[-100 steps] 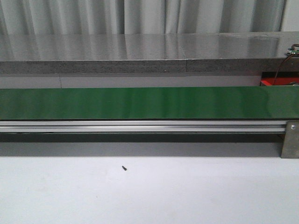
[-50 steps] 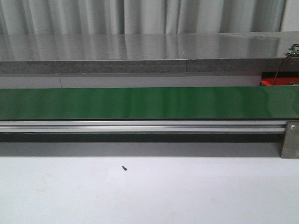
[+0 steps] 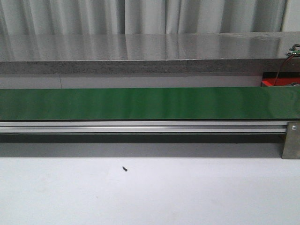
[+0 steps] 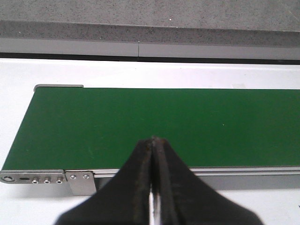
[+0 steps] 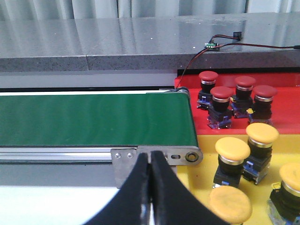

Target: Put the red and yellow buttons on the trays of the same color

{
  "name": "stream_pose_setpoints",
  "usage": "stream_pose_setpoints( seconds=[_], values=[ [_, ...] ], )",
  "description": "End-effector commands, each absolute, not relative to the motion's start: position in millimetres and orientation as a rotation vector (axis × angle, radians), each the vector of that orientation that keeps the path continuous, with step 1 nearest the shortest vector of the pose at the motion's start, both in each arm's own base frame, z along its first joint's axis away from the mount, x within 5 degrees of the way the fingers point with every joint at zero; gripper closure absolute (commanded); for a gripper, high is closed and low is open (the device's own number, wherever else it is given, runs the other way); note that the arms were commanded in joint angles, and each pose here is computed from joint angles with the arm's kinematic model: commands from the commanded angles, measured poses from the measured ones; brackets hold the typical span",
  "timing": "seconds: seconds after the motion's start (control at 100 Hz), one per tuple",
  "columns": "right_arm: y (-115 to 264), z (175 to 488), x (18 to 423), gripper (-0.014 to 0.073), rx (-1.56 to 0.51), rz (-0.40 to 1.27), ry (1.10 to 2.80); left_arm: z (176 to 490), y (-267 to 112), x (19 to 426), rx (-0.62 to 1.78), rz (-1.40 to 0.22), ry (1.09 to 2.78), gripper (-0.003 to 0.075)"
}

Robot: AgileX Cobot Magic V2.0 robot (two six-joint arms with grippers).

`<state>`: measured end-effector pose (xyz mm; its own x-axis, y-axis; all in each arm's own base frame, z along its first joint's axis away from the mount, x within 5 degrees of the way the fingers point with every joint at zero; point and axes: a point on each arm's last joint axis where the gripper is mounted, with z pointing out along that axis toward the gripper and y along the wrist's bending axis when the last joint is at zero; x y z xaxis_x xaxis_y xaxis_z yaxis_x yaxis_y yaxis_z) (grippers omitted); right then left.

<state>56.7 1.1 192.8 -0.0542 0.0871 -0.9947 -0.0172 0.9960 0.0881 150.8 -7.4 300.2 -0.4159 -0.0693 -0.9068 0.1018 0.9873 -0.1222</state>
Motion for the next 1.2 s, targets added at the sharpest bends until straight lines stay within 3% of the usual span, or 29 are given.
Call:
stream_pose_setpoints(
  seconds=[0.0,0.26,0.45,0.64,1.19],
  values=[
    [1.3,207.8,54.4,0.0663,0.04,0.084,1.501,314.1,-5.8,153.0,-0.004,-0.174,1.908,0.074],
    [1.3,207.8,54.4,0.0663,0.04,0.084,1.501,315.1,-6.3,152.9,-0.018,-0.188,1.898,0.074],
    [1.3,207.8,54.4,0.0663,0.04,0.084,1.501,321.1,-7.4,138.0,0.053,-0.089,1.872,0.074],
    [1.3,207.8,54.4,0.0663,0.04,0.084,1.501,321.6,-7.4,114.1,0.09,-0.027,1.709,0.074],
    [1.3,207.8,54.4,0.0663,0.04,0.084,1.501,234.2,-2.7,56.9,0.069,0.001,1.548,0.074]
  ],
)
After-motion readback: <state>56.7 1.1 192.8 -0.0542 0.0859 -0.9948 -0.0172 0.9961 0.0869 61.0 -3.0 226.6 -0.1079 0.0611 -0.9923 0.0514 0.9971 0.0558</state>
